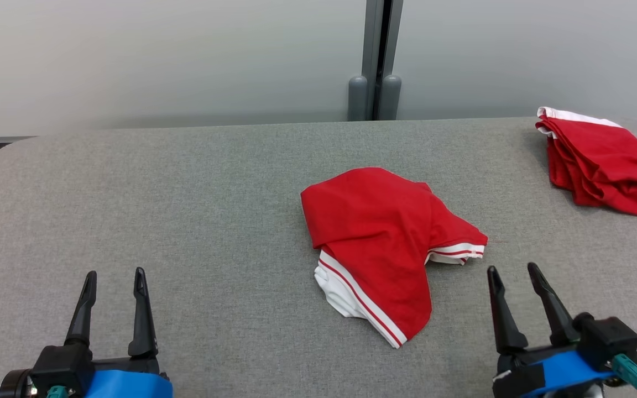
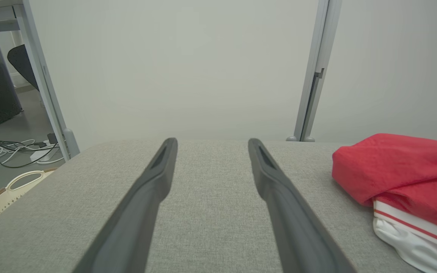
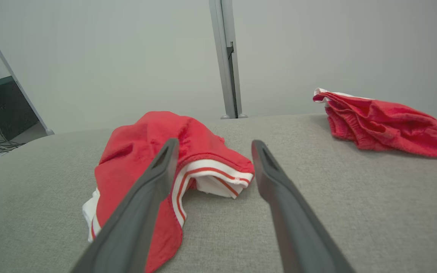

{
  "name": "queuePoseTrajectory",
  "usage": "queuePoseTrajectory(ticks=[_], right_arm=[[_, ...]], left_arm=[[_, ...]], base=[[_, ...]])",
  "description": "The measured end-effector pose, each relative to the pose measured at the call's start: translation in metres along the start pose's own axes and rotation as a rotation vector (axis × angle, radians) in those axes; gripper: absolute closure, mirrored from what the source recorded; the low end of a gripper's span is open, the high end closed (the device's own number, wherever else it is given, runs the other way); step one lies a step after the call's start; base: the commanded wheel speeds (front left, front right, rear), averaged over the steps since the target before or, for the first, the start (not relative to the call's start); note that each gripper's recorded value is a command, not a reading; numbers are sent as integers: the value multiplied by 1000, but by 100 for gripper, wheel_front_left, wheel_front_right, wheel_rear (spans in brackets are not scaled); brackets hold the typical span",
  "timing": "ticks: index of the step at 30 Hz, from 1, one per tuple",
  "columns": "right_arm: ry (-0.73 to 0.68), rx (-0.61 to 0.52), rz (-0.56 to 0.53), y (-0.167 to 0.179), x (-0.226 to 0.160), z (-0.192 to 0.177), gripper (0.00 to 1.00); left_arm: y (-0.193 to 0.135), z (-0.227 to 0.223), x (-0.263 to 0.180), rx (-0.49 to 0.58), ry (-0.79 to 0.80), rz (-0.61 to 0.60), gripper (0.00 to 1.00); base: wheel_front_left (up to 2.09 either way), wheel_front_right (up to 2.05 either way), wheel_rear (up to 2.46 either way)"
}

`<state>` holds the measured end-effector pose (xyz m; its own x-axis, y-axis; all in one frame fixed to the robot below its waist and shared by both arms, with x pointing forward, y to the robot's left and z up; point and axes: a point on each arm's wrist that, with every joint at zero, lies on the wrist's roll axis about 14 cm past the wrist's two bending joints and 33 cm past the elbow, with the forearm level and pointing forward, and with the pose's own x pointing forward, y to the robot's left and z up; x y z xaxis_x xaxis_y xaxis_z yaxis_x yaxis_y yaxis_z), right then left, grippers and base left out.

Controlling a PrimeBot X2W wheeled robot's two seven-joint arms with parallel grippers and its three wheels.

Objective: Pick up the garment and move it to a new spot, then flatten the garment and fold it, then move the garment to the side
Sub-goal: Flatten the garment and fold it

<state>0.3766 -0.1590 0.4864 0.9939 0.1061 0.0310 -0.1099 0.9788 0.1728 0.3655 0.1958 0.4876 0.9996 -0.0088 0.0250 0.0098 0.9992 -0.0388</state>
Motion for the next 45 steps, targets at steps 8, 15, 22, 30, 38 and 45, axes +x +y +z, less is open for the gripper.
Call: queuePoseTrajectory(ticks=[8, 15, 22, 30, 38, 45], right_arm=[[-6, -22, 106, 32, 31, 8, 0], [125, -21, 142, 43, 40, -32, 0], [303, -26, 149, 44, 35, -89, 0], [427, -11, 173, 53, 26, -127, 0], [438, 63, 190, 66, 25, -129, 100], [346, 79, 105, 42, 36, -103, 100]], left_arm=[[-3, 0, 2, 1, 0, -8, 0], [4, 0, 2, -2, 1, 11, 0], [12, -5, -1, -2, 17, 39, 0], [20, -6, -1, 9, 22, 58, 0], [20, -6, 0, 9, 24, 55, 0], [11, -5, 6, 7, 17, 25, 0]], base=[[0, 0, 0], [0, 0, 0], [0, 0, 0], [0, 0, 0], [0, 0, 0], [0, 0, 0]])
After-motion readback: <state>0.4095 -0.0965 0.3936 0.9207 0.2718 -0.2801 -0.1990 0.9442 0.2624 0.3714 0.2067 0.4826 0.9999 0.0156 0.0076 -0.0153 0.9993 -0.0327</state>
